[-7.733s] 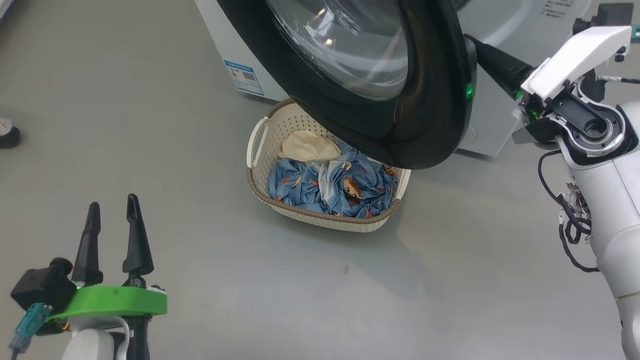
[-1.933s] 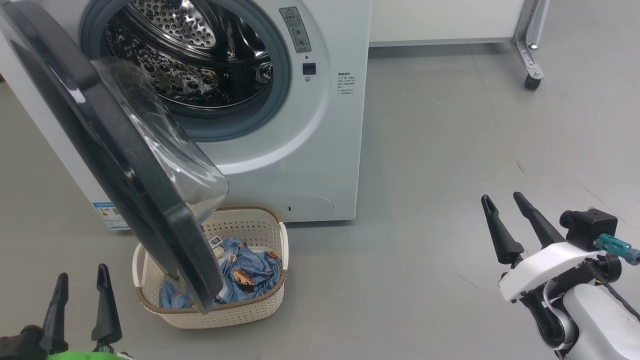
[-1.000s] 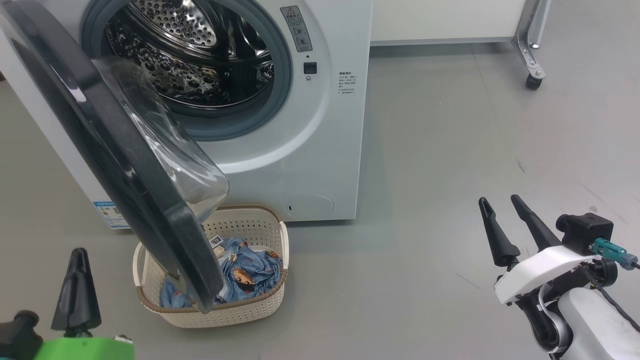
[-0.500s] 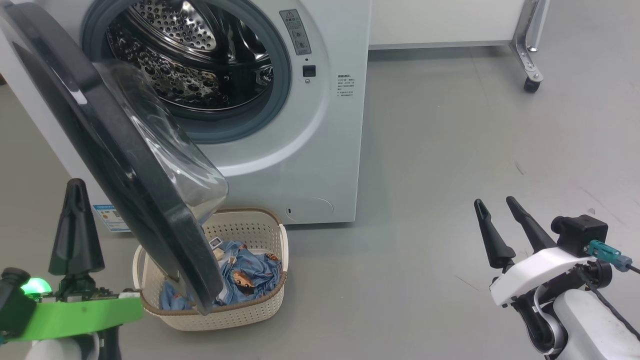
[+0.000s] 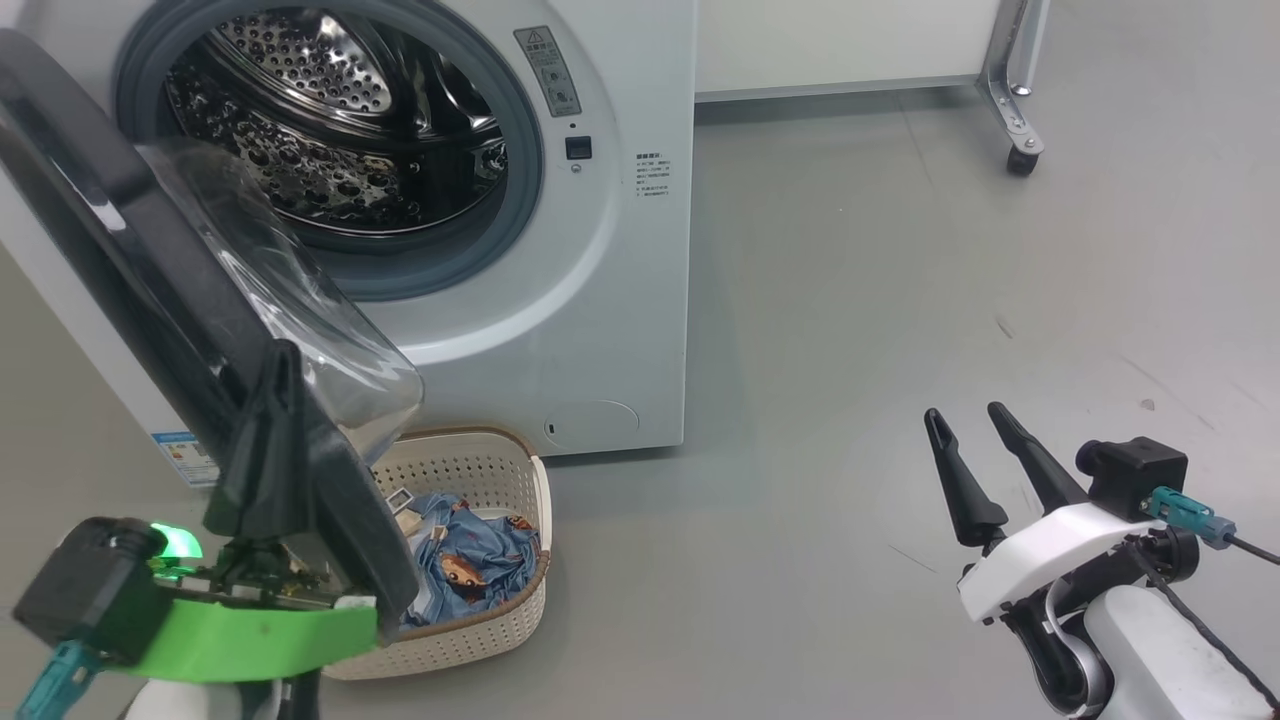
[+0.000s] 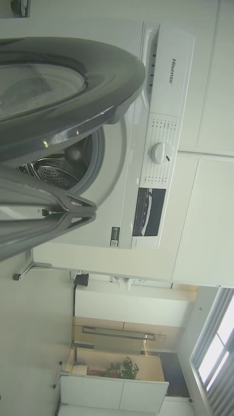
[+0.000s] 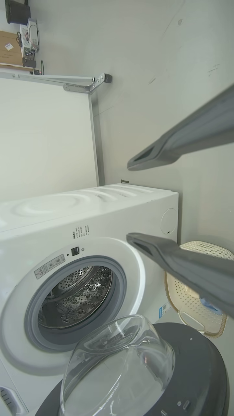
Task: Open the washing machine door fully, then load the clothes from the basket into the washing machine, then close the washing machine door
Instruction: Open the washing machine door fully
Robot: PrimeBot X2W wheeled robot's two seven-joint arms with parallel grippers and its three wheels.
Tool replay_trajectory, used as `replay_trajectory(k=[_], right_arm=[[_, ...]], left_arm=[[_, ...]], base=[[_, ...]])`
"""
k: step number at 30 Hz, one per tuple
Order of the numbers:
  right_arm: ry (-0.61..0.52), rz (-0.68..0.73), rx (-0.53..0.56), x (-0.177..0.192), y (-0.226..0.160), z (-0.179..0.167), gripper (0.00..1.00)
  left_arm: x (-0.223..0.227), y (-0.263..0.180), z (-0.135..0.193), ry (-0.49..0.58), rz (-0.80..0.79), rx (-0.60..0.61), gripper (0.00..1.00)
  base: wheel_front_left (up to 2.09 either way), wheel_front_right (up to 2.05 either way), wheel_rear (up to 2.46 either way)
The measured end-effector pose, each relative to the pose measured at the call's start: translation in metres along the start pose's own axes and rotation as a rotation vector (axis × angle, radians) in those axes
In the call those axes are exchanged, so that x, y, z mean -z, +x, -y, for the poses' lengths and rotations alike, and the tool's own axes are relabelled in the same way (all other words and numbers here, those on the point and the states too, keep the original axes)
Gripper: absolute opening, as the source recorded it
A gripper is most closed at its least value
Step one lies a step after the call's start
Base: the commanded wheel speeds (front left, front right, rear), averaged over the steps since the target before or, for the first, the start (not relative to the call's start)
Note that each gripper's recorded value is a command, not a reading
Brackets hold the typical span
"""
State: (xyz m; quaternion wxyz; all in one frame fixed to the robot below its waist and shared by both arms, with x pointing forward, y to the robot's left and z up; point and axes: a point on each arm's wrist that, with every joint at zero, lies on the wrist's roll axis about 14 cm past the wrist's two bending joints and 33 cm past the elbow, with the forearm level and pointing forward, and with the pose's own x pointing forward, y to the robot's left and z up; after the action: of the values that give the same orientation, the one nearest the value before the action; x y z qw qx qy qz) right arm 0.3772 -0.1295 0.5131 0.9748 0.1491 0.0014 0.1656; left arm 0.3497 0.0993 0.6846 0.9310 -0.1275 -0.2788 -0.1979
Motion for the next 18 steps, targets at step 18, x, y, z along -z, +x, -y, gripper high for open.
replay_trajectory(k=[18], right_arm=[[0.014,-0.006,0.072,0.004,-0.015,0.019,1.0]], left_arm=[[0.095,-0.017,0.043,-0.205,-0.325,0.062,0.0]], base=[[0.0,0.0,0.0]])
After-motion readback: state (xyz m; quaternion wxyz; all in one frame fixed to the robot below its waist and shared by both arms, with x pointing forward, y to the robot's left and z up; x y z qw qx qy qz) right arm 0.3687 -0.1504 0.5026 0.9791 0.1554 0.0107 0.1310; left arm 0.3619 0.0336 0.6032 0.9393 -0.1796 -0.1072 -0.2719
